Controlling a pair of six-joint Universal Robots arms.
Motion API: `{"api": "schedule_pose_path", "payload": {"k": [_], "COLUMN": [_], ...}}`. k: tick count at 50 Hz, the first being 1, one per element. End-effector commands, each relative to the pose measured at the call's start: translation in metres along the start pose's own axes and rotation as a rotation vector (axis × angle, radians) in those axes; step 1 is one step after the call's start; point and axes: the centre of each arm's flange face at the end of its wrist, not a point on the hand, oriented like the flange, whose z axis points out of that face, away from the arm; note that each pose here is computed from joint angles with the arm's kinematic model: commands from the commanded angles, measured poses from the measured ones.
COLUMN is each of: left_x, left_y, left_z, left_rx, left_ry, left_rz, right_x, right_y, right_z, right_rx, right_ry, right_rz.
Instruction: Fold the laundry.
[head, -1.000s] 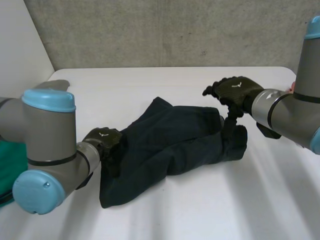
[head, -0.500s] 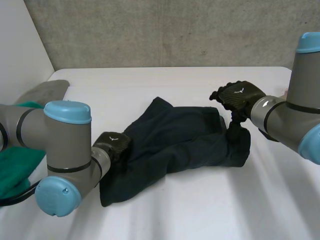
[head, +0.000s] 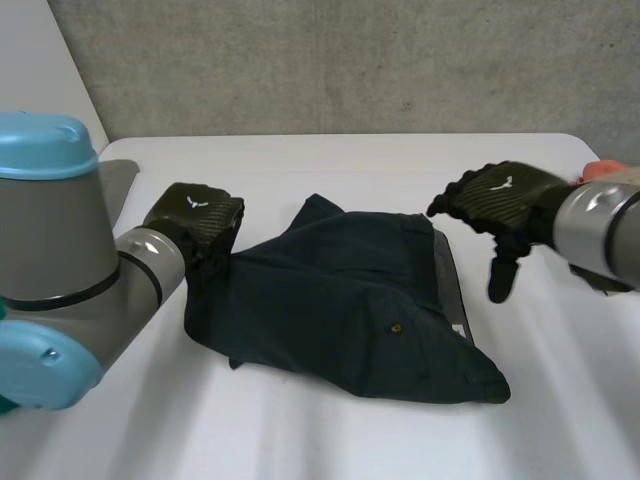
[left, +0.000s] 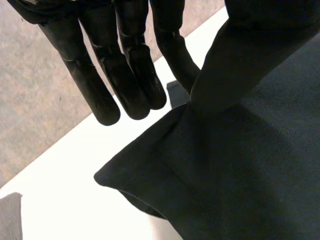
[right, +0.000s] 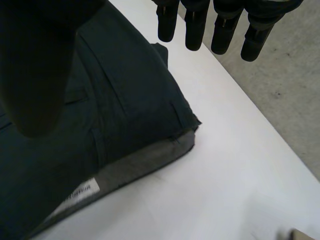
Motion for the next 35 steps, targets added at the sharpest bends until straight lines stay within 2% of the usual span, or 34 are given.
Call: {"api": "schedule_pose_path", "payload": {"k": [1,9,17,24,31,35], "left_x": [0.004,0.011,0.012,-0.003,-0.024,-0.023], "left_y": [-0.017,-0.024,-0.013,-0.013,-0.05,-0.054], "left_z": [-0.029,-0.052,-0.042,-0.013,0.009,0.01], "left_rx": [0.038,0.084,0.079,0.127,0.32,0.322], "left_ry": [0.045,0.08,0.072,0.011,-0.059,-0.04], "left_rz": [0.001,0.019,0.046,0.032,-0.039,-0.046], "right_x": [-0.031,-0.058,-0.069,-0.076,-0.054,-0.032], "right_y": [0.028,0.055,0.062,0.061,0.041,0.024], "right_z": [0.061,0.113,0.145,0.155,0.159,0.147], "right_rx": [0.032,0.063,0.125,0.132,0.198,0.233], "right_ry": [-0.041,-0.047,-0.005,-0.023,0.035,0.079], "right_rz": [0.136,0.216,0.224,0.221,0.233,0.243]}}
